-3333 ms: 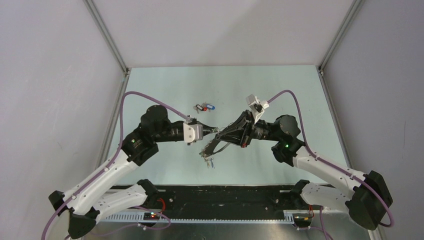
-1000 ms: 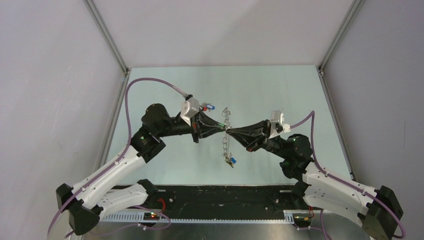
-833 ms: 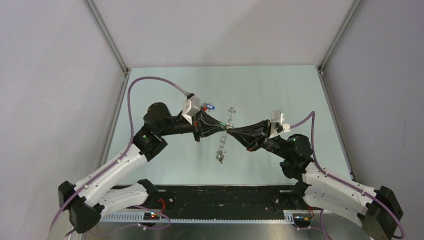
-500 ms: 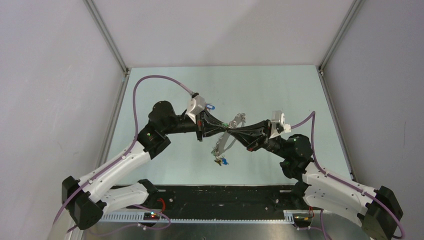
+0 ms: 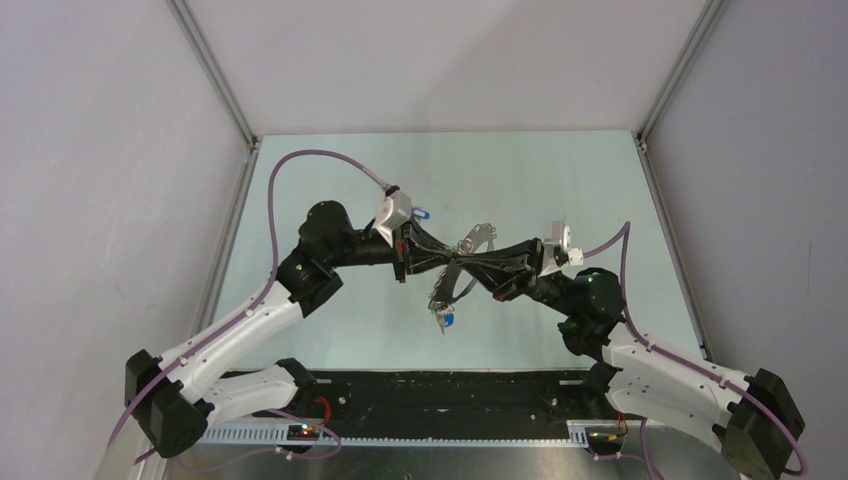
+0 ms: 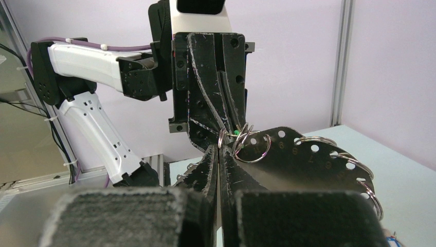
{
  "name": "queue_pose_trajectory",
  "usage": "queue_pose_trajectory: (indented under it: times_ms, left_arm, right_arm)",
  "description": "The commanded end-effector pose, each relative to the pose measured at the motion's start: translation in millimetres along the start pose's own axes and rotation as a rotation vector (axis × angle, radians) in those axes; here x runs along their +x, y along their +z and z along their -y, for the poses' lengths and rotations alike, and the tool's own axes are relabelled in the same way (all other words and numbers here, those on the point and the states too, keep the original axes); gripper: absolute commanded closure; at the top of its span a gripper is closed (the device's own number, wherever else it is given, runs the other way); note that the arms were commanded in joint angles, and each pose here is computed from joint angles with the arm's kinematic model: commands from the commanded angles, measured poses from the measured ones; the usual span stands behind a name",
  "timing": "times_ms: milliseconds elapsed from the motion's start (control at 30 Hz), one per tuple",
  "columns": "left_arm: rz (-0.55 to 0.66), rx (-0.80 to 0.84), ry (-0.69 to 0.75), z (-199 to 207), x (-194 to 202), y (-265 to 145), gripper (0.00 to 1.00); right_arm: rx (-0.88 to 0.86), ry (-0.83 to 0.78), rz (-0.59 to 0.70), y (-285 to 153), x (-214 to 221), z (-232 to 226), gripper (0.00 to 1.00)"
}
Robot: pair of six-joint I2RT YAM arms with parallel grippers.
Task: Remove the keys from the keyring
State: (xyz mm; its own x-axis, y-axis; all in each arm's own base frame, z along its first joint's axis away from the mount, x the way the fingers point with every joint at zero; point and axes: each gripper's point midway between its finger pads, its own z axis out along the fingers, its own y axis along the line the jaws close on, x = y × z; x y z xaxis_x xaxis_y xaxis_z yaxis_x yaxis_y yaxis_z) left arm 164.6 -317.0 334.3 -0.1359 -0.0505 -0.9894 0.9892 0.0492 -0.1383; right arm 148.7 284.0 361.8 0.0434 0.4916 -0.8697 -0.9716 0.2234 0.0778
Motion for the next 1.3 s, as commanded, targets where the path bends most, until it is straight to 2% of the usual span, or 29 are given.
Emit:
queue_pose_trajectory:
  times_ms: [0, 200, 467, 667, 733, 800, 900, 933, 967, 1067, 1267]
  left_arm:
    - [0.042, -0.004, 0.04, 0, -16, 0, 1.0]
    - [0.071, -0.023, 0.042, -6, -36, 1, 1.0]
    - [0.062, 0.05, -0.032, -3, -51, 6, 1.0]
    - [0.069, 0.067, 0.022, 4, -52, 1, 1.0]
    - [0.068, 0.065, 0.057, 5, -51, -2, 1.0]
    - [0.047, 0.055, 0.071, 3, -45, -3, 1.0]
    - [-0.056, 0.002, 0.051, -7, -23, -7, 1.0]
    - [-0.077, -0.029, 0.096, -13, -22, -8, 1.0]
    - [-0.129, -0.048, 0.068, -16, -9, -11, 1.0]
    - [-0.182, -0.109, 0.105, -26, -1, -17, 1.0]
    - [-0.343, -0.174, 0.131, -35, 27, -25, 1.0]
  right_arm:
    - [-0.076, -0.021, 0.084, 8, -25, -14, 1.0]
    - [-0.141, 0.037, 0.022, 9, -13, -24, 1.0]
    - [-0.158, 0.066, -0.055, 7, 0, -27, 1.0]
    - [-0.113, 0.142, -0.108, 9, 5, -16, 1.0]
    - [-0.078, 0.199, -0.167, 10, 12, -9, 1.0]
    - [-0.07, 0.227, -0.205, 14, 10, -6, 1.0]
    - [-0.048, 0.254, -0.269, 14, 17, 0, 1.0]
    - [-0.029, 0.27, -0.303, 14, 22, 5, 1.0]
    - [-0.026, 0.272, -0.325, 14, 26, 6, 1.0]
    - [0.004, 0.305, -0.413, 14, 44, 17, 1.0]
    - [0.027, 0.264, -0.516, 17, 72, 35, 1.0]
